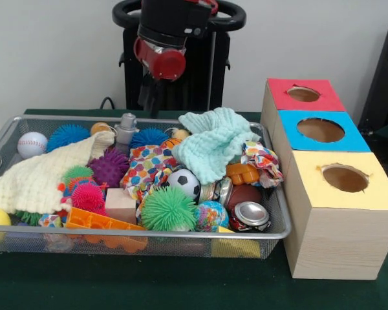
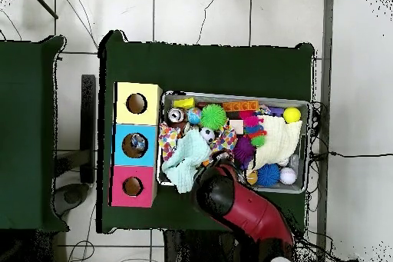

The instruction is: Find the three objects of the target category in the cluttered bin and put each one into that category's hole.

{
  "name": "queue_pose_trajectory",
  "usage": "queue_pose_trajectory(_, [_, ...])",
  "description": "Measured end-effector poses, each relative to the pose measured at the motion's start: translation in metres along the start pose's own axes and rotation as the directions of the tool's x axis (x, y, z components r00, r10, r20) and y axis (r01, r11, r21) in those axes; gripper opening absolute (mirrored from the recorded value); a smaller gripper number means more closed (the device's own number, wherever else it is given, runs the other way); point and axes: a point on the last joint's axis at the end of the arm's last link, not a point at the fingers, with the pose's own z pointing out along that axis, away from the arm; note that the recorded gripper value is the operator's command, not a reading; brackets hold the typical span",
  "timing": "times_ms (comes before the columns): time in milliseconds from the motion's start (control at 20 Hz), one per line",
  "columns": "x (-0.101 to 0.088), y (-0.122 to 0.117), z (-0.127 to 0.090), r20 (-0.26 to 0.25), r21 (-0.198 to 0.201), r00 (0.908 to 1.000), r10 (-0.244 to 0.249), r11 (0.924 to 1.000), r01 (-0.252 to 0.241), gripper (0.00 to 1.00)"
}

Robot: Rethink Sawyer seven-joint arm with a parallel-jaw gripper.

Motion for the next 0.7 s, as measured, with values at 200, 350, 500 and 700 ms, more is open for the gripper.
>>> queue_pose_trajectory(200, [-0.007,-0.009,0.009,-0.005,0.0,0.9993,-0.036,0.9994,0.036,1.0])
queue_pose_trajectory(350, [-0.011,-0.012,0.016,-0.005,-0.005,0.9981,-0.061,0.9981,0.061,1.0])
queue_pose_trajectory(500, [-0.017,-0.016,0.027,-0.003,-0.012,0.9961,-0.088,0.9961,0.088,1.0])
queue_pose_trajectory(700, [-0.032,-0.021,0.047,-0.002,-0.022,0.9931,-0.117,0.9929,0.117,1.0])
